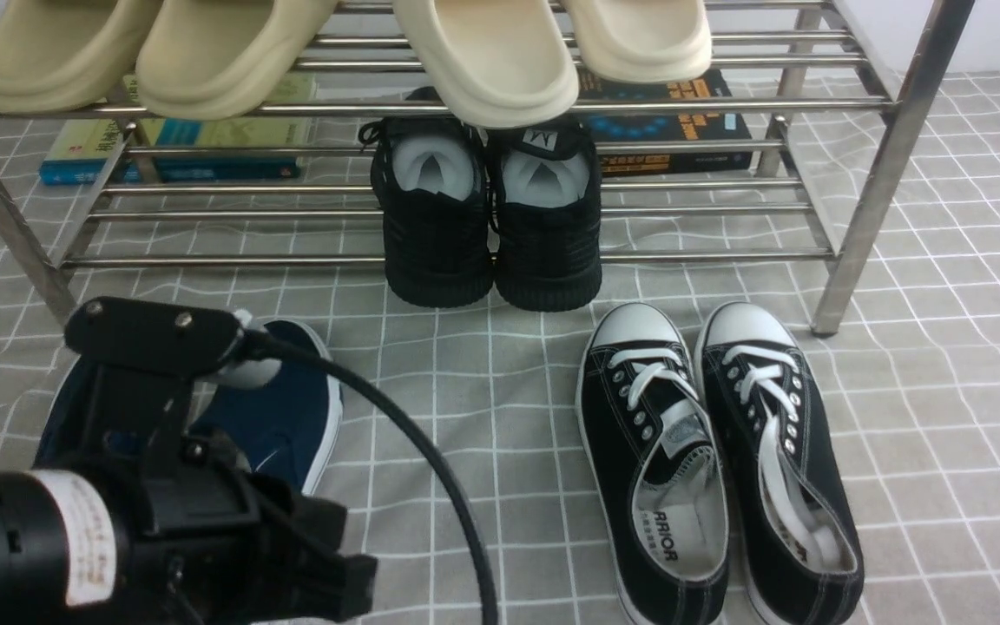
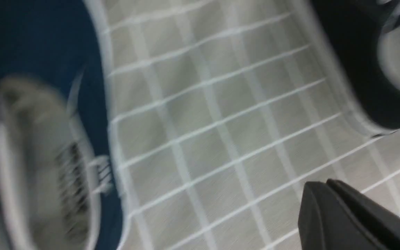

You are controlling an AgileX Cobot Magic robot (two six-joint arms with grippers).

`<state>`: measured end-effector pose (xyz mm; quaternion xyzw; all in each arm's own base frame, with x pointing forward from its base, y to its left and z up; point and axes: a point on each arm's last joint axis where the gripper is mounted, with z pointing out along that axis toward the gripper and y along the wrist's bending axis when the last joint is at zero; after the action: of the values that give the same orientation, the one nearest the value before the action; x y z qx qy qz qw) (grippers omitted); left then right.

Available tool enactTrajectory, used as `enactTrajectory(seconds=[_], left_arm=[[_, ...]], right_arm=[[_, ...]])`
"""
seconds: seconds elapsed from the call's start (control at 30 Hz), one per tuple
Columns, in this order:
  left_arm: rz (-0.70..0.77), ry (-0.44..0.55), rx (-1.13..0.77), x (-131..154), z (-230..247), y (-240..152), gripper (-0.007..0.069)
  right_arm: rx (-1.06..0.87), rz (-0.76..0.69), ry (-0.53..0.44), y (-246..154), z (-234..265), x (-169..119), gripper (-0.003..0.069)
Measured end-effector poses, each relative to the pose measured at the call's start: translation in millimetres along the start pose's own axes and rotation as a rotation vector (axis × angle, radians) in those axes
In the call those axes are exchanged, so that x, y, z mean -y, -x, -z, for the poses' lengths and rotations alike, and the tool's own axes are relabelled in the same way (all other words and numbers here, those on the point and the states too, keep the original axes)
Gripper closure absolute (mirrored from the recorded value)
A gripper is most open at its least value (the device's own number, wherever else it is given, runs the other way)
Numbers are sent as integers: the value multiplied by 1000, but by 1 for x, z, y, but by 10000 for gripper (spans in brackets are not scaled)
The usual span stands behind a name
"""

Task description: Take the shoes off the shelf with your hand from the grey coffee tablecloth.

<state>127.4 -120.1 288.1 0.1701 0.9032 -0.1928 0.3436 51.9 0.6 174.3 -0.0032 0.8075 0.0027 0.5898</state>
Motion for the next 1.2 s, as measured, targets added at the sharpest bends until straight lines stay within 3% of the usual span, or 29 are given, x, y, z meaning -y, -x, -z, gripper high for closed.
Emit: enactTrajectory(seconds=[0.13,0.67,0.93,1.2], left_arm=[[-35,-34,35,5,-2,0,623],[-145,26,75,-1,-5,1,610],[61,185,278,-57,12,-14,603],[223,380,417,-94,24,-90,592]], right_arm=[[0,0,0,0,0,0,420],[0,0,0,0,0,0,420],[0,0,0,0,0,0,420],[0,0,0,0,0,0,420]])
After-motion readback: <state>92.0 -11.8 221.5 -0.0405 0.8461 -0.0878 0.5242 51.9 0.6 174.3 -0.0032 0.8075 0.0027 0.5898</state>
